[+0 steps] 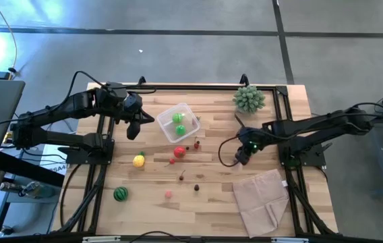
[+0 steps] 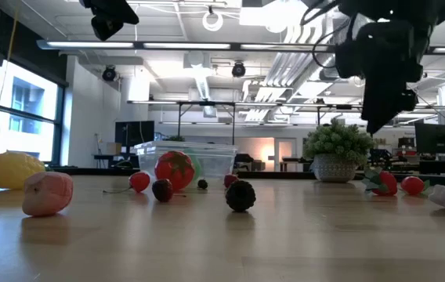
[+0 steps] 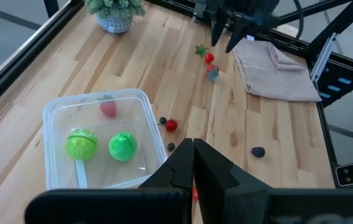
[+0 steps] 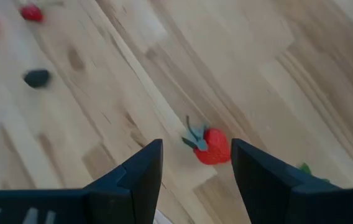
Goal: Pick and placing Produce into tupperware
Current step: Put the bottom red strawberry into the transparent bin
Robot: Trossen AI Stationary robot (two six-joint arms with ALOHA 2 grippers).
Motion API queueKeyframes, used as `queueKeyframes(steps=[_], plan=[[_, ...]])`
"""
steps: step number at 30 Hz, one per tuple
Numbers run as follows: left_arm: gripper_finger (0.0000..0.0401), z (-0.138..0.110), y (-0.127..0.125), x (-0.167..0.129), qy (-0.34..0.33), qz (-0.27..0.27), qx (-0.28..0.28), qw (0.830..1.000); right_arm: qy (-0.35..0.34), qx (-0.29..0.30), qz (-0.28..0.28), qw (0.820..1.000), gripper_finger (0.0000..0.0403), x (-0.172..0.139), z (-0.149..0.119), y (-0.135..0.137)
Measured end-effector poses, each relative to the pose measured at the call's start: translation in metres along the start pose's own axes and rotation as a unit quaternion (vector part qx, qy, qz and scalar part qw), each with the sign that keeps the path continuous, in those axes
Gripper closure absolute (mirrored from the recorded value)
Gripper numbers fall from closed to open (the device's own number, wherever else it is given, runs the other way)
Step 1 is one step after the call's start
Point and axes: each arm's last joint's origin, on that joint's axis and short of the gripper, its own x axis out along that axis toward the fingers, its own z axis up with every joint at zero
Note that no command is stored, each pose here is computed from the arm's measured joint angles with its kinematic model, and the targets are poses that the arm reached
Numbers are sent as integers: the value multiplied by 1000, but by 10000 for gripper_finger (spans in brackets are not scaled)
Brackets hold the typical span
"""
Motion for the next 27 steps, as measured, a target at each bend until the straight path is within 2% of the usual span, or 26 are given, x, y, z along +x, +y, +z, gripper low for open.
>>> queueKeyframes(steps=[7, 16, 27], plan=[[400, 0, 0, 0, 0, 0, 0, 1000, 36, -55, -9, 998, 221, 14, -7, -5], [400, 0, 0, 0, 0, 0, 0, 1000, 51, -205, -18, 977, 221, 38, -9, 0], [400, 0, 0, 0, 0, 0, 0, 1000, 99, -253, -39, 962, 221, 61, -12, -2]])
